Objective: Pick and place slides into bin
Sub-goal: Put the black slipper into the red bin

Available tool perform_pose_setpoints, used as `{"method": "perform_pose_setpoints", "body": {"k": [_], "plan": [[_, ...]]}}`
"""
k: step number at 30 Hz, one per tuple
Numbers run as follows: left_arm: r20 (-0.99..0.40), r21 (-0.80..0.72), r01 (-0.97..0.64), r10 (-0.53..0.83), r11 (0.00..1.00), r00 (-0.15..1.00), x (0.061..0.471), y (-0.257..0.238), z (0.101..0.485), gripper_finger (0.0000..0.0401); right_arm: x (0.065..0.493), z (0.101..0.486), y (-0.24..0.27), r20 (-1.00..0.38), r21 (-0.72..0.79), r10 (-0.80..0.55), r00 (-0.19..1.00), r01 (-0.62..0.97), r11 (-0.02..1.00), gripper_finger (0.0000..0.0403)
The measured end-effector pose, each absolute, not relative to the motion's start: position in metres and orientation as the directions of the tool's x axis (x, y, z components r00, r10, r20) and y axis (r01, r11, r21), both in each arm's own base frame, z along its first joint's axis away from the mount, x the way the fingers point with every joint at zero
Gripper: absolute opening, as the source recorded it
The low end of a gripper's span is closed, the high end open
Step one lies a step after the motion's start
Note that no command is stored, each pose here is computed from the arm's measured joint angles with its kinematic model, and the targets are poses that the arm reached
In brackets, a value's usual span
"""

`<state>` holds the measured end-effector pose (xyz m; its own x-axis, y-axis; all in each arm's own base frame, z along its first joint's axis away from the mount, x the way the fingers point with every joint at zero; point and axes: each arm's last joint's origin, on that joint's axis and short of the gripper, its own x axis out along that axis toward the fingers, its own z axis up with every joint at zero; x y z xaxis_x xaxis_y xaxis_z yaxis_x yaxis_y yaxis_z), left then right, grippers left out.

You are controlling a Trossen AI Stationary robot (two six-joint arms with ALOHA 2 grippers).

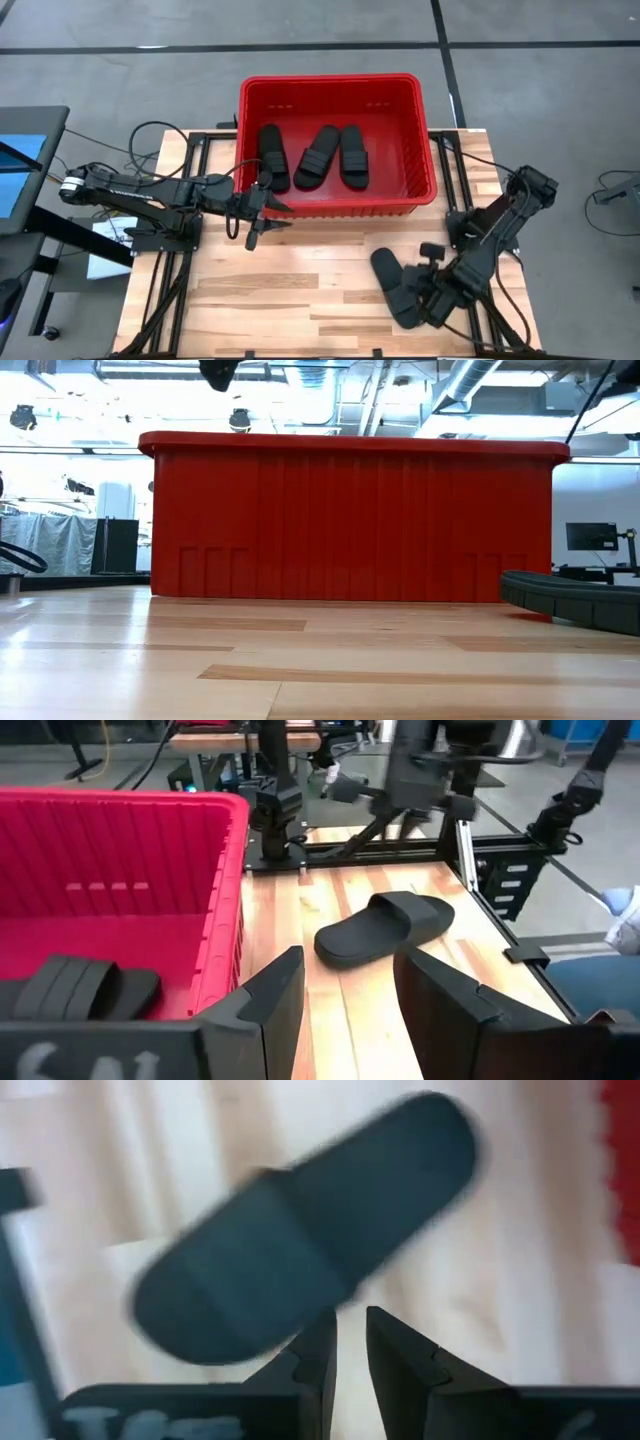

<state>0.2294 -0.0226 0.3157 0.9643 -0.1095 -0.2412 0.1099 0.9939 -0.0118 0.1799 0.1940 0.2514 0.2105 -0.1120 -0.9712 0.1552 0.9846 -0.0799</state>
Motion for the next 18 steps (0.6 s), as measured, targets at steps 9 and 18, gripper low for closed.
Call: {"method": "perform_pose_setpoints", "body": {"k": [9,18], "plan": [[-0.278,-0.06,0.097,-0.11,0.993,0.954,0.228,-0.023,0.312,0.0148,0.162,0.255,0.241,-0.927,0.147,0.137,0.349,0.002,0.989,0.0029],[-0.404,-0.038,0.098,-0.105,0.994,0.909,0.224,-0.023,0.3,0.0148,0.145,0.257,0.258,-0.905,0.264,0.217,0.366,0.083,0.961,0.0001]]}}
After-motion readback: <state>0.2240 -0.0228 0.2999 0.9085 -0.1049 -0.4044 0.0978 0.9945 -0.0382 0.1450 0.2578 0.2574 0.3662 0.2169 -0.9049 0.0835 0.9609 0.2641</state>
